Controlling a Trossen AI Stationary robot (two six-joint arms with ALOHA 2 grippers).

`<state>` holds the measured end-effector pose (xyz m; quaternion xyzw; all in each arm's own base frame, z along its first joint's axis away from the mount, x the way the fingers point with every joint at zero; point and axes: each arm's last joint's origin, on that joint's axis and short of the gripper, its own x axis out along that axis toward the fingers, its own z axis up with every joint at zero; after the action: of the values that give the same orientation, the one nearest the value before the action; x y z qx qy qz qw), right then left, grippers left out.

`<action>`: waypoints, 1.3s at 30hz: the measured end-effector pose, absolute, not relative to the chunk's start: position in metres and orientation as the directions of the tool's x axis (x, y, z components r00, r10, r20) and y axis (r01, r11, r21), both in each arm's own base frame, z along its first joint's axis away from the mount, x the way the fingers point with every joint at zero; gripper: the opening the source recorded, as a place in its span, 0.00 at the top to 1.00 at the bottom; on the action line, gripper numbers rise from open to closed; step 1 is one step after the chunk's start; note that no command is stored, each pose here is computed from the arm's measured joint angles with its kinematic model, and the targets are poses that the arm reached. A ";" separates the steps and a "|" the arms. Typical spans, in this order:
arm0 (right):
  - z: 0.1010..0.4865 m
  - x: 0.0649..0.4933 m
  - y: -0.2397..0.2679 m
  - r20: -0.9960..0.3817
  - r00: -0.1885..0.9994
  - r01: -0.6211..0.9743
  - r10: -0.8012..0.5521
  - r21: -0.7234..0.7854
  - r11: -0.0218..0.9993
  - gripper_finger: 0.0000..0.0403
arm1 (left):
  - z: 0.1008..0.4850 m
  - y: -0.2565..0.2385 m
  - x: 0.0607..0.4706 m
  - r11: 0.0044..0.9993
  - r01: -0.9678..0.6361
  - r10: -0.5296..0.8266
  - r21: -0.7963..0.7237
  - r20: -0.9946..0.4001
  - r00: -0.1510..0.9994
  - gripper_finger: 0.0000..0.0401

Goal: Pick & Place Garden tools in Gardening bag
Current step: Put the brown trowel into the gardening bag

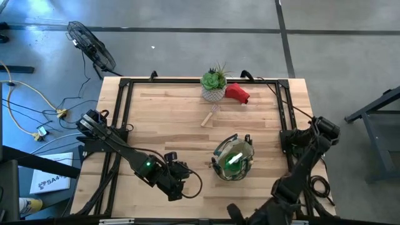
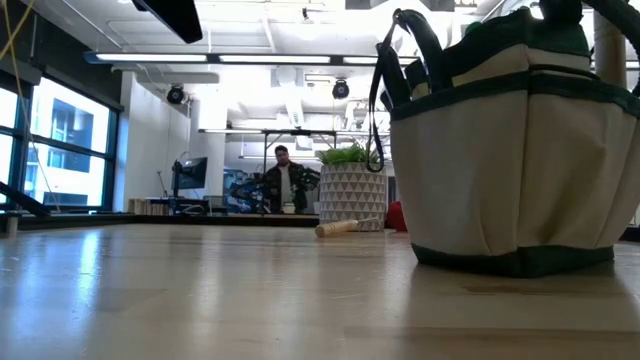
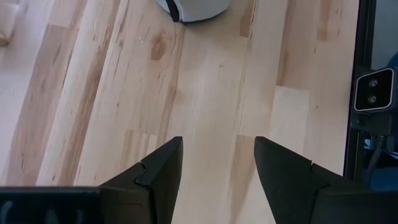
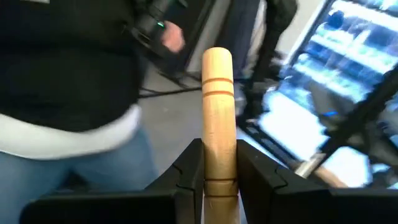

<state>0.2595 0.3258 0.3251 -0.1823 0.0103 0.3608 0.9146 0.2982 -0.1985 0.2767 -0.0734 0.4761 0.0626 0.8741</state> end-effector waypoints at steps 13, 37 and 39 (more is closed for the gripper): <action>0.353 0.255 0.319 0.054 0.266 -0.826 0.963 -0.502 0.256 0.85 | 0.277 -0.199 0.299 0.980 -0.183 0.037 -0.076 -0.838 0.544 0.51; 0.421 0.211 0.295 0.376 0.921 0.298 -0.099 -0.521 0.800 0.85 | 0.278 -0.200 0.300 0.981 -0.175 0.029 -0.082 -0.832 0.554 0.51; 0.426 0.203 0.290 0.326 0.920 0.365 -0.216 -0.515 0.775 0.85 | 0.278 -0.200 0.300 0.981 -0.175 0.029 -0.083 -0.832 0.554 0.51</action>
<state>0.2030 0.2901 0.4258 -0.2968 -0.1254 -0.1555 0.9338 0.2997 -0.1996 0.2778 -0.0780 0.4688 0.0580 0.8779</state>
